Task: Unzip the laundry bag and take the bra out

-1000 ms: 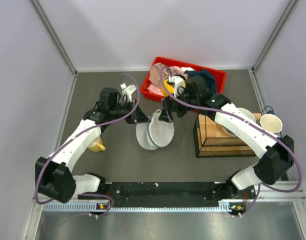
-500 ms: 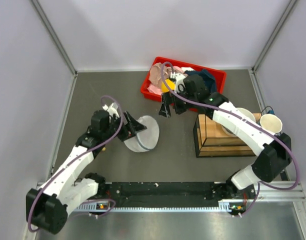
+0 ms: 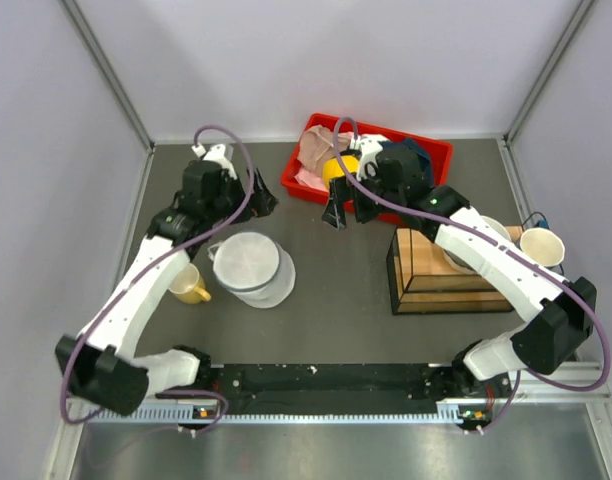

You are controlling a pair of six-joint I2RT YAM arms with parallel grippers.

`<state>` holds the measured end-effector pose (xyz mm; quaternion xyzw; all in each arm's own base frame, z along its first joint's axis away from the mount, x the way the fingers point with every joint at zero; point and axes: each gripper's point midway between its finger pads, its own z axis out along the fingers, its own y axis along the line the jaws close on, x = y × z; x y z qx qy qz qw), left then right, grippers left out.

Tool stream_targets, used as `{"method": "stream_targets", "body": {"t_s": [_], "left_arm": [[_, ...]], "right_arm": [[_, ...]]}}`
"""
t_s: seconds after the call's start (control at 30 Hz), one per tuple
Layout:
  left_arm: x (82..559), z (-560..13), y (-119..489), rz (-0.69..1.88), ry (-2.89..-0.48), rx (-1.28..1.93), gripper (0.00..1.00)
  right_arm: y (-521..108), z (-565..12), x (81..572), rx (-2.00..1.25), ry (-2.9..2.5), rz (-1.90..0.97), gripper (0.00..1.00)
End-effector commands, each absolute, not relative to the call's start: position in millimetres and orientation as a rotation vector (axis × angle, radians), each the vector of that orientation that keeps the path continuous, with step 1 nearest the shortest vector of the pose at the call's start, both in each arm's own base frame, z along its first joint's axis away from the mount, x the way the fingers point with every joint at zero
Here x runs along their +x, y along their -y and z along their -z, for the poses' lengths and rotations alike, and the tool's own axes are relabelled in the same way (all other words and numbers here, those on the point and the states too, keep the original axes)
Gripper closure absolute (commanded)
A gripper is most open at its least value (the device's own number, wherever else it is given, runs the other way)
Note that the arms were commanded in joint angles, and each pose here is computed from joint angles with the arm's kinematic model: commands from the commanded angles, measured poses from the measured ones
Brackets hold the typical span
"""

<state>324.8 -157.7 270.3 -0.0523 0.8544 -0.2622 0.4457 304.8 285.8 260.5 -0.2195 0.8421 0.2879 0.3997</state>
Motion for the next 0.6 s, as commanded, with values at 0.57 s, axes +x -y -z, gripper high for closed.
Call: {"method": "stream_targets", "body": {"t_s": [0.57], "left_arm": [[311.4, -134.1, 115.0, 0.431, -2.591, -0.114, 0.07]], "right_arm": [[-306.2, -281.6, 287.8, -0.611, -2.083, -0.814, 0.02]]}}
